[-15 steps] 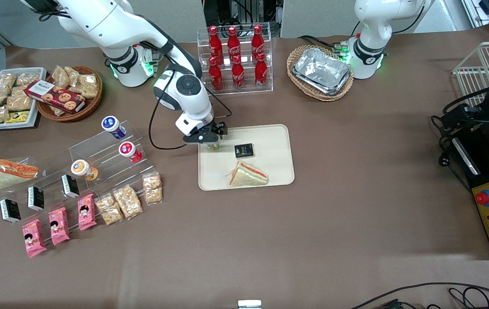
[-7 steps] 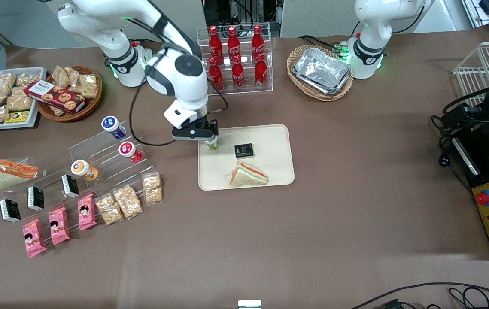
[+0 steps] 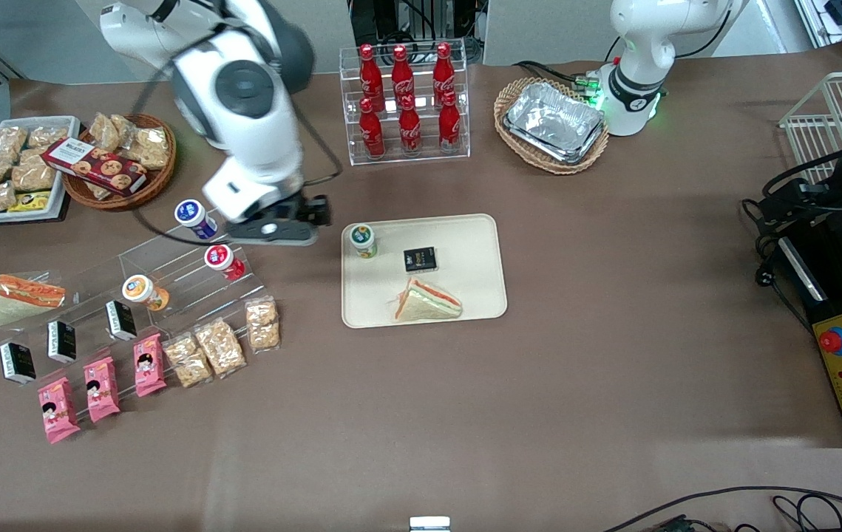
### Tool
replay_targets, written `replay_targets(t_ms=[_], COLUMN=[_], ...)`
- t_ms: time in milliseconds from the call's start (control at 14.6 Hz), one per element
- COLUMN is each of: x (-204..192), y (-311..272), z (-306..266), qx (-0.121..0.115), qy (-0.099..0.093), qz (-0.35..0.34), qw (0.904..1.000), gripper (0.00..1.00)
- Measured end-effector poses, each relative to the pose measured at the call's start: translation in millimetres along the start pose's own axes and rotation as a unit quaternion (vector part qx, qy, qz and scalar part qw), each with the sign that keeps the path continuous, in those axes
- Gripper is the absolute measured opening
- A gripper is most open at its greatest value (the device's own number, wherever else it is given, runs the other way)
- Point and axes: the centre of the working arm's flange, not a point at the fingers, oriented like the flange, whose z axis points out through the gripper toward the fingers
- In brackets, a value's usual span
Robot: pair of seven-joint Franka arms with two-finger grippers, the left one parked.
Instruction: Place green gum on tray
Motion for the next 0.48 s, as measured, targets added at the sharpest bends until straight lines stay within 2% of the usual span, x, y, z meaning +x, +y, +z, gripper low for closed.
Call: replay_targets(t_ms=[137,273,478], x=[24,44,57], y=[55,133,252], z=[-19,-38,-59], qx=[0.018,0.041,0.052], qy=[-0.005,-0.009,0.000], qz=[-0.015,-0.021,-0.037], qw=[0.9997,0.9989,0.9980], gripper=[1.00,1.00,1.00])
